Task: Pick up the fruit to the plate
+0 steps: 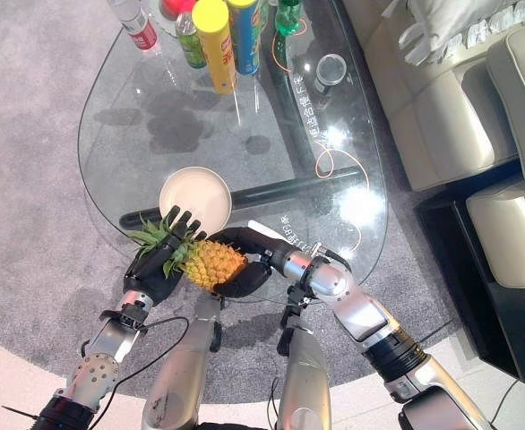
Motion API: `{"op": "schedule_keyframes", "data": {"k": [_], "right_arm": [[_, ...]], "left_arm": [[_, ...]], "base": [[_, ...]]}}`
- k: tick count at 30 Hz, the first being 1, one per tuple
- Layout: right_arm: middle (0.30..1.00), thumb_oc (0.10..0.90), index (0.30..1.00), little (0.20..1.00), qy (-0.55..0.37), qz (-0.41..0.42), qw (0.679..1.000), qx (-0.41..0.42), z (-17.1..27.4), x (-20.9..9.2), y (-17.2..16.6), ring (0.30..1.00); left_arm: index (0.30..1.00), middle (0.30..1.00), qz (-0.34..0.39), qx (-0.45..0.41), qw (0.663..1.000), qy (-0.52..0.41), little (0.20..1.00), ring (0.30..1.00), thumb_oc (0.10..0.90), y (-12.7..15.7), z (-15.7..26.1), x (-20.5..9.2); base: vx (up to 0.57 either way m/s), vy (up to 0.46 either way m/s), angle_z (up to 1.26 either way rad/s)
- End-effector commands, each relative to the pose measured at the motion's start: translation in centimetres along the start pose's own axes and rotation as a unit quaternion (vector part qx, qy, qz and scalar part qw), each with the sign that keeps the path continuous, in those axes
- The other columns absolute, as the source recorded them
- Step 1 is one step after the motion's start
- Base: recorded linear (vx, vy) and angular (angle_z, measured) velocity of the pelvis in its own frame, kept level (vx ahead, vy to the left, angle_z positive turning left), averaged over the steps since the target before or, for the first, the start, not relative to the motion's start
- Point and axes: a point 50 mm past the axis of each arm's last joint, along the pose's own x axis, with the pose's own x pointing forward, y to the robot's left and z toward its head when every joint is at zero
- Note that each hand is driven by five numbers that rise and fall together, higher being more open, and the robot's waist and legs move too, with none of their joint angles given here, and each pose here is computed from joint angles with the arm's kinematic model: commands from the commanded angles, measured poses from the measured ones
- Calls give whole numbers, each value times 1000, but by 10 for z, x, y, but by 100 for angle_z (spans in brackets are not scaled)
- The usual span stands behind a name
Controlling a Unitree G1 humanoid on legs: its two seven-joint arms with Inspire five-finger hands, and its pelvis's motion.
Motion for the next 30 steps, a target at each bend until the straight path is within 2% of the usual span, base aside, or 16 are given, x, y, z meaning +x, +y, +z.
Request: {"op": "schedule_keyframes", "data": {"k": [1, 21, 22, 23, 24, 25, 30], "right_arm": [[300, 100, 300, 200, -192, 92, 977, -4, 66, 5, 43, 300], [300, 100, 300, 200, -176, 67, 982, 5, 57, 4, 40, 300], [425, 245, 425, 345, -171, 64, 983, 2, 56, 3, 40, 425], [740, 613, 740, 713, -168, 62, 984, 0, 55, 3, 40, 740], [846, 737, 846, 837, -165, 58, 985, -1, 54, 3, 40, 846], [900, 800, 900, 900, -162, 54, 985, -2, 53, 3, 39, 900], [900, 800, 900, 900, -152, 33, 988, -4, 50, 3, 36, 900]], "left_arm": [[300, 300, -182, -24, 983, -29, 200, 300, 100, -62, 7, 14], [300, 300, -188, -39, 980, -48, 200, 300, 100, -64, 7, 13], [300, 300, -187, -40, 980, -49, 200, 300, 100, -64, 7, 13], [300, 300, -187, -40, 980, -49, 200, 300, 100, -64, 7, 13], [300, 300, -187, -40, 980, -50, 200, 300, 100, -64, 7, 13], [300, 300, -189, -41, 980, -51, 200, 300, 100, -64, 8, 13], [300, 300, -191, -42, 979, -60, 200, 300, 100, -64, 10, 12]], "base": [[0, 0, 0], [0, 0, 0], [0, 0, 0], [0, 0, 0], [0, 0, 0], [0, 0, 0], [0, 0, 0]]}}
